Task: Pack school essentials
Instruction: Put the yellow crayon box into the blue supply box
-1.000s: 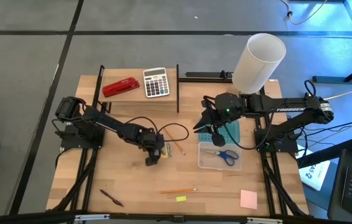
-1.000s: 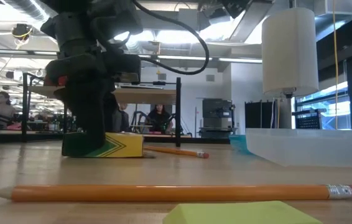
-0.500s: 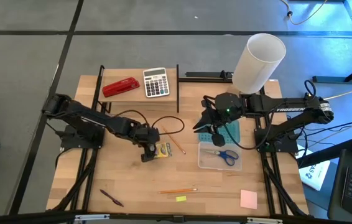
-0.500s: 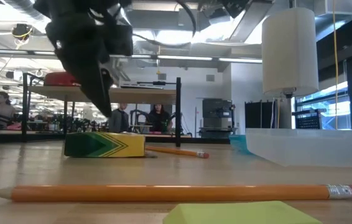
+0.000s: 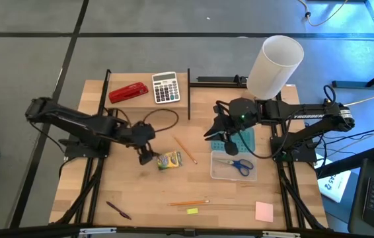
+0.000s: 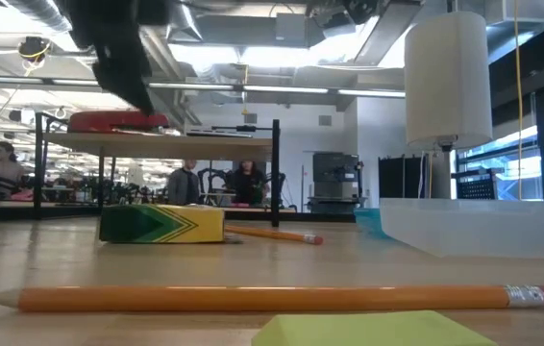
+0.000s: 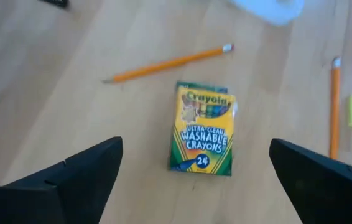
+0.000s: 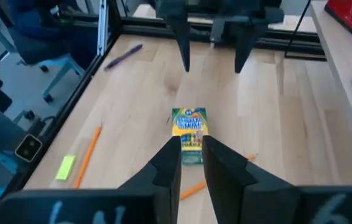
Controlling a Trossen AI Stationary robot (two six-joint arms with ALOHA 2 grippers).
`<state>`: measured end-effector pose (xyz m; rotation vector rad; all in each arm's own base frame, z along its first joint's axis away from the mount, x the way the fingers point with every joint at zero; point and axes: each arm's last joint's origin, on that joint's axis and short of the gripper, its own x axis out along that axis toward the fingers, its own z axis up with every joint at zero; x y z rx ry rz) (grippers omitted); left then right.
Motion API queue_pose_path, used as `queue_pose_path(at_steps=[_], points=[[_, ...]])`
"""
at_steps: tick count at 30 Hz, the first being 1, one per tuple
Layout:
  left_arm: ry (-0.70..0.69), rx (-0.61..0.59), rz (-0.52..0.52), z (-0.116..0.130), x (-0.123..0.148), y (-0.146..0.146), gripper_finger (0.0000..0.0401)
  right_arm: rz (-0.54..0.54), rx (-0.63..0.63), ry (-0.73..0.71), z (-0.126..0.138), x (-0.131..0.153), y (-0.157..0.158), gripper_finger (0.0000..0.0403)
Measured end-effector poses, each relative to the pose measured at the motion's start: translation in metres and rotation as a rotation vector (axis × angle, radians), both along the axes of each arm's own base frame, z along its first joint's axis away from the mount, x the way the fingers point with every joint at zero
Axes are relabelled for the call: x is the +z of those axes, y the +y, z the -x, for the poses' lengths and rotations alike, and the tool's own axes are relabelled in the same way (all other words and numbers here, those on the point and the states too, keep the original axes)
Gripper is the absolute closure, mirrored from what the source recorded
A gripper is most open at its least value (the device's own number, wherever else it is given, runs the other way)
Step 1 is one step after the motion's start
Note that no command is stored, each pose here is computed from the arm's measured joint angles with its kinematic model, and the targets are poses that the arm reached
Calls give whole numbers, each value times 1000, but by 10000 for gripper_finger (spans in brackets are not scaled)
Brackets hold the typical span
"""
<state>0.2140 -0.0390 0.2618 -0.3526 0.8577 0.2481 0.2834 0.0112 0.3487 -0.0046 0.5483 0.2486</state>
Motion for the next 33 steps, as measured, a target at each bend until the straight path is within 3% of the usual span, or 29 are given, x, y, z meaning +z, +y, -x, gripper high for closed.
queue_pose_path(at_steps=[11,17,23,27,33], points=[[-128,84,-35,39,26,-7,2,-72,-38,-98,-6,10,0,334],[-175,106,-37,49,33,-9,2,-149,-117,-84,-8,9,-1,334],[-184,96,-30,52,34,-12,2,-145,-138,-81,-9,8,-1,333],[-186,97,-30,52,34,-13,2,-115,-212,-75,-13,4,-4,310],[-181,98,-33,52,34,-12,2,-39,-247,-87,-13,4,-5,239]])
